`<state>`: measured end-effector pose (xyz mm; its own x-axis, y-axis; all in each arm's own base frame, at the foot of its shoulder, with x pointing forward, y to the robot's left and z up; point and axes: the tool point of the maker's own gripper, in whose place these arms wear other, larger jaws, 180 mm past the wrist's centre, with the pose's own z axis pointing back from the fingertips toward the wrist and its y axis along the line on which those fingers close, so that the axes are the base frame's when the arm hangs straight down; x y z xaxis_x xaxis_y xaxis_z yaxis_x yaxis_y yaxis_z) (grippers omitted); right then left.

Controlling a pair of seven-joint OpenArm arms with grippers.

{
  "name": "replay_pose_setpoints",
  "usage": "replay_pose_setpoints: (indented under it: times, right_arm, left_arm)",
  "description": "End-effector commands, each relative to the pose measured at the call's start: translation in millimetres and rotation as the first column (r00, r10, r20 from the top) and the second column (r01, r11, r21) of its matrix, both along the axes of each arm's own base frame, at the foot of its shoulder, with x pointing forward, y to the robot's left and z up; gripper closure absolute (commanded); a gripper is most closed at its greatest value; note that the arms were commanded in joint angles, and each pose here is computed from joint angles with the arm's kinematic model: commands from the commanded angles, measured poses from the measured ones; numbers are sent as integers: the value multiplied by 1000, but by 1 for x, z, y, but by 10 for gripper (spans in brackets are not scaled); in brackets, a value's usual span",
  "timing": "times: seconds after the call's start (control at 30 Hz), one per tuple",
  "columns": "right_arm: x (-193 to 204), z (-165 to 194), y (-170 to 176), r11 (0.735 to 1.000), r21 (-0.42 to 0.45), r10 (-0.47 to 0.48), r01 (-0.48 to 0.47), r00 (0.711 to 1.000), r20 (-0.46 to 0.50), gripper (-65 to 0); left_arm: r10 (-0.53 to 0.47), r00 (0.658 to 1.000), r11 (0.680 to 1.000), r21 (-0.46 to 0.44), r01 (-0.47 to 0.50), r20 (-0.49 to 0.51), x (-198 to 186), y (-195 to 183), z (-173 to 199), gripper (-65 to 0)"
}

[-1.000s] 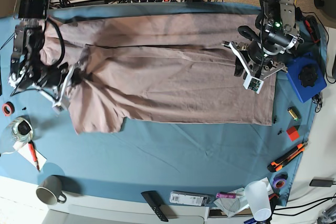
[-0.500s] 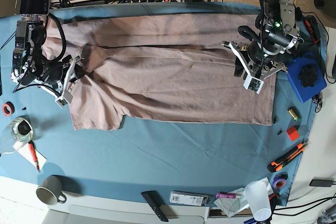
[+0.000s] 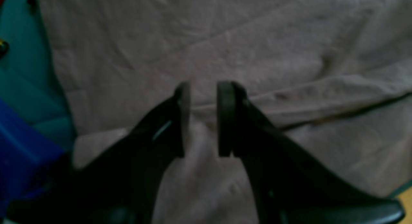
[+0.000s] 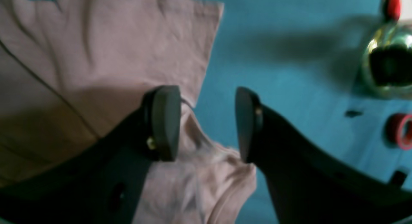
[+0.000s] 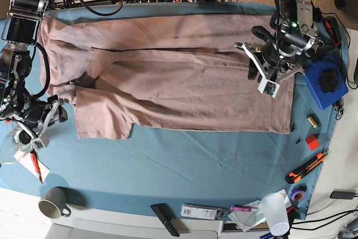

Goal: Fold the T-shirt properly
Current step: 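Grasp the shirt's hem corner with the right gripper and drag it, then grasp the hem corner nearest the left gripper with the left gripper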

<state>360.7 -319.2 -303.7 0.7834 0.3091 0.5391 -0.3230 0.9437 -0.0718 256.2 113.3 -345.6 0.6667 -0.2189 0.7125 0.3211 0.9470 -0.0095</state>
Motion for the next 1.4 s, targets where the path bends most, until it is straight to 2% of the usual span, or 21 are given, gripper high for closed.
replay_pose_setpoints:
  times: [0.0, 0.1, 0.2, 0.4, 0.63, 0.8, 0.93, 1.07, 1.17, 1.3, 1.37]
  right_arm:
    - [14, 22, -9, 1000, 1, -15, 15, 998, 65, -286]
    - [27, 23, -14, 997, 52, -54, 48, 991, 125, -286]
    - [38, 12, -32, 989, 58, -144, 137, 978, 147, -286]
    - [39, -37, -33, 957, 181, -237, 229, 971, 26, -286]
    - [45, -60, -1, 939, 269, -219, 214, 976, -13, -286]
    - [47, -68, 18, 936, 289, -199, 200, 980, -32, -286]
    - [40, -79, 32, 933, 303, -175, 194, 981, -87, -286]
    - [34, -79, 47, 905, 379, -156, 193, 980, -125, -286]
    - [35, -75, 56, 890, 424, -132, 169, 984, -116, -286]
    - [33, -77, 53, 899, 403, -132, 171, 984, -123, -286]
    - [31, -79, 50, 908, 381, -132, 173, 983, -130, -286]
  left_arm:
    - [-3, 999, 1000, -6, 3, 38, 4, -1, 9, -156]
    - [-3, 999, 1000, -7, 3, 40, 4, -1, 9, -156]
    - [-2, 999, 1000, -8, 3, 42, 4, -1, 9, -156]
    - [-3, 999, 1000, -9, 3, 43, 4, -1, 9, -156]
    - [-2, 999, 1000, -9, 3, 45, 4, -1, 9, -156]
    - [-1, 996, 1000, -23, 4, 88, 9, -3, 16, -156]
    - [-1, 994, 1000, -27, 4, 105, 12, -3, 19, -156]
    - [-1, 994, 1000, -27, 4, 107, 13, -3, 19, -156]
    - [1, 989, 999, -36, 4, 148, 18, -4, 25, -156]
    - [7, 981, 1000, 11, -9, 193, 35, 4, 32, -157]
    - [14, 981, 1000, 15, -17, 191, 46, 7, 29, -198]
